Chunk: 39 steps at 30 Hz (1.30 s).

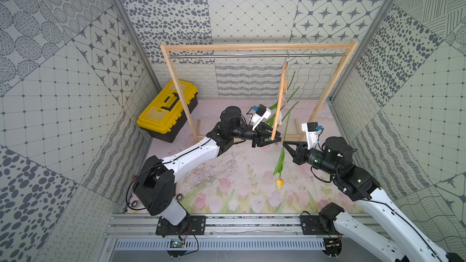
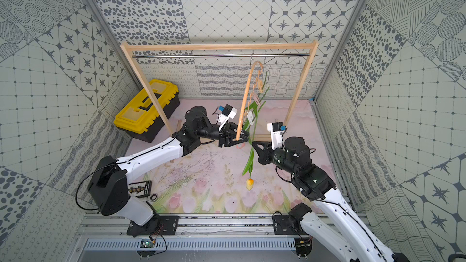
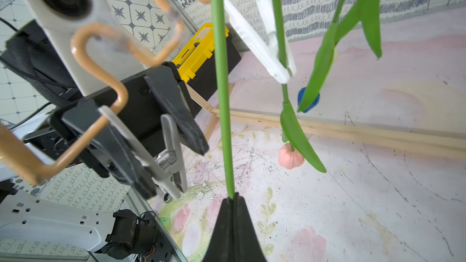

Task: Dry the flowers on a clothes hanger
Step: Clamp the flower onto the hanger.

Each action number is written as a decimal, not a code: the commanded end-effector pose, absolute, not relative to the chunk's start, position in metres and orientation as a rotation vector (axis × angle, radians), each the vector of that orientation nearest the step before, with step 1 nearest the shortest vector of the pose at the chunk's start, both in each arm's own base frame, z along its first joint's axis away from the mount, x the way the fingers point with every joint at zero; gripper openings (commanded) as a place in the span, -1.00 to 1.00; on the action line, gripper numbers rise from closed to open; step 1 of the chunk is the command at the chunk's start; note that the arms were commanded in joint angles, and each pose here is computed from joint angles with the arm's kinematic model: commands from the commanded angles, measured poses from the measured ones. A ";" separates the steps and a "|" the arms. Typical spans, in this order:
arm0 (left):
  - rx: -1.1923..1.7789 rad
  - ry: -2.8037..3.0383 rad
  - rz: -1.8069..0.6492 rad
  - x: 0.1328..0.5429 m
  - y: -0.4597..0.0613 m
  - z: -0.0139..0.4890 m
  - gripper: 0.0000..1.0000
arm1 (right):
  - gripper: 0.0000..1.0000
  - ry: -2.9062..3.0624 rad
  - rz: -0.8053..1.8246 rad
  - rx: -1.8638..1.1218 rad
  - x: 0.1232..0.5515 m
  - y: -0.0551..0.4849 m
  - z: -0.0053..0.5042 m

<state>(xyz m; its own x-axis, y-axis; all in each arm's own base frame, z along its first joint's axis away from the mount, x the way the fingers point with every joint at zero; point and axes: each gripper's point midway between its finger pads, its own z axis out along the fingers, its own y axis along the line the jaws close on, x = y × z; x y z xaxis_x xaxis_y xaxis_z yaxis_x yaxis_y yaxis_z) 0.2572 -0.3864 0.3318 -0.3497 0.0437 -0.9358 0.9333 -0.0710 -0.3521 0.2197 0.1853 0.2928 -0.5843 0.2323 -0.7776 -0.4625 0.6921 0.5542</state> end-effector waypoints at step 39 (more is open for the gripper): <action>0.756 1.315 -1.425 0.258 -0.409 0.354 -1.00 | -1.00 1.805 1.228 -0.093 0.190 0.210 0.296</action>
